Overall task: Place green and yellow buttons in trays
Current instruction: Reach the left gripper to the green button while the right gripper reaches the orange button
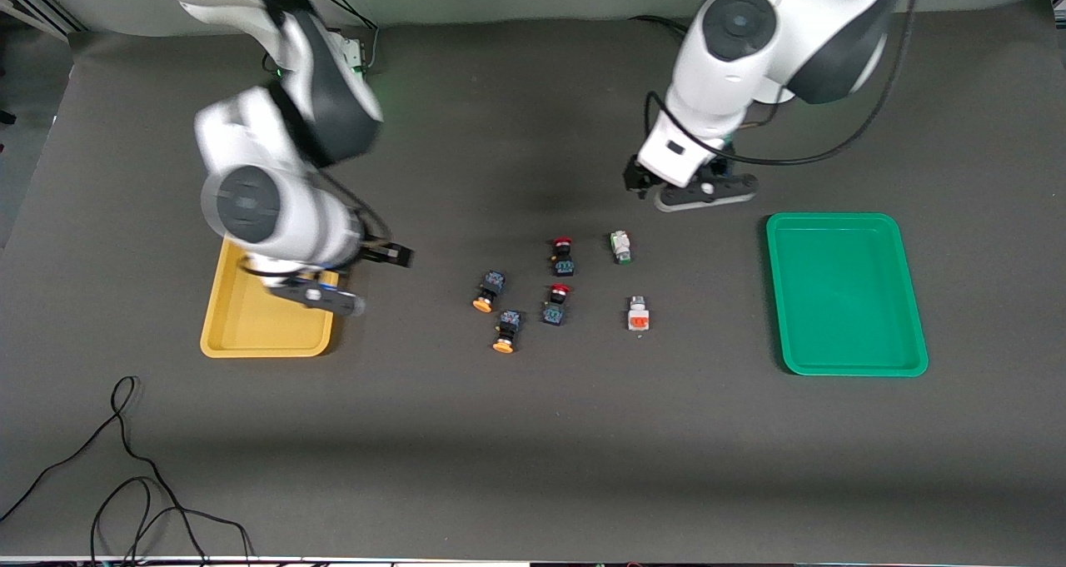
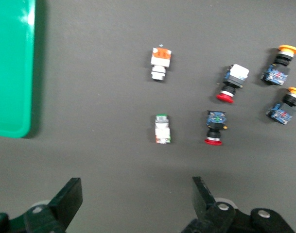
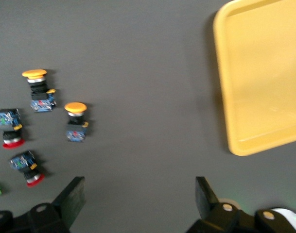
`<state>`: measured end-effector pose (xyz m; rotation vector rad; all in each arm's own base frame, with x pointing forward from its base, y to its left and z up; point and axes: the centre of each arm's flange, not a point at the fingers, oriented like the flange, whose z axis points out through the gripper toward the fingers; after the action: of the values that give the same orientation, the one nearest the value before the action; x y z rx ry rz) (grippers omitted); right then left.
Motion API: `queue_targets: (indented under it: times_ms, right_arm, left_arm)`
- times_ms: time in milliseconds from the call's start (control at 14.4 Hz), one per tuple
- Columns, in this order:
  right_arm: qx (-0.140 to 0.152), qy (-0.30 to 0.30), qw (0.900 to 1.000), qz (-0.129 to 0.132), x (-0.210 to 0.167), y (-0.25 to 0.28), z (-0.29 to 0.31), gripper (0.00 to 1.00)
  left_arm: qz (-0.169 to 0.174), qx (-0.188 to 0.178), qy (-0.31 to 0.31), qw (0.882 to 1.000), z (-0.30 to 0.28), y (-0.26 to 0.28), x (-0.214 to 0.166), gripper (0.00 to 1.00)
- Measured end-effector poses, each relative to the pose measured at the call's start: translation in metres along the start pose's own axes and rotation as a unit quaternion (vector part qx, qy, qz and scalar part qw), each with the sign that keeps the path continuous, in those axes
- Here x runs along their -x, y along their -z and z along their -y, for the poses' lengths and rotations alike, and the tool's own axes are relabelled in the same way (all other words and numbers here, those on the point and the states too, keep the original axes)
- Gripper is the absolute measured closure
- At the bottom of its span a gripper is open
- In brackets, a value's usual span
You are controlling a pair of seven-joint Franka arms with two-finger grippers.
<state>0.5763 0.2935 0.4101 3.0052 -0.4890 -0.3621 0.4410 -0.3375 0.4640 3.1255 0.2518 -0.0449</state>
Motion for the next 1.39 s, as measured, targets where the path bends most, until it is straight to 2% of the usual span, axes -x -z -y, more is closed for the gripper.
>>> queue_targets:
  times_ms: [277,416,693,900,1177,1247,1385]
  right_arm:
    - [-0.025,-0.016,1.0,0.0,-0.007,-0.067,0.05,0.0]
    - [-0.031,-0.022,0.999,-0.011,-0.015,-0.098,0.066,0.0]
    - [-0.028,-0.019,0.999,-0.036,-0.009,-0.165,0.103,0.0]
    - [-0.021,-0.015,0.999,-0.045,-0.004,-0.203,0.118,0.0]
    - [-0.014,-0.017,0.999,-0.046,-0.004,-0.226,0.122,0.0]
    - [-0.012,-0.022,0.999,-0.046,-0.003,-0.232,0.124,0.05]
    - [-0.012,-0.028,0.998,-0.048,-0.001,-0.238,0.127,0.26]
  left_arm:
    - [0.002,0.004,0.002,1.0,-0.019,-0.031,0.008,0.0]
    - [0.008,0.005,0.004,1.0,-0.02,-0.066,0.003,0.0]
    - [0.023,0.011,0.008,1.0,-0.03,-0.159,-0.005,0.0]
    - [0.04,0.011,0.01,0.999,-0.034,-0.227,-0.006,0.0]
    - [0.049,0.006,0.011,0.999,-0.029,-0.254,0.0,0.0]
    - [0.048,0.006,0.011,0.999,-0.027,-0.258,0.002,0.0]
    - [0.05,0.005,0.011,0.999,-0.023,-0.267,0.007,0.04]
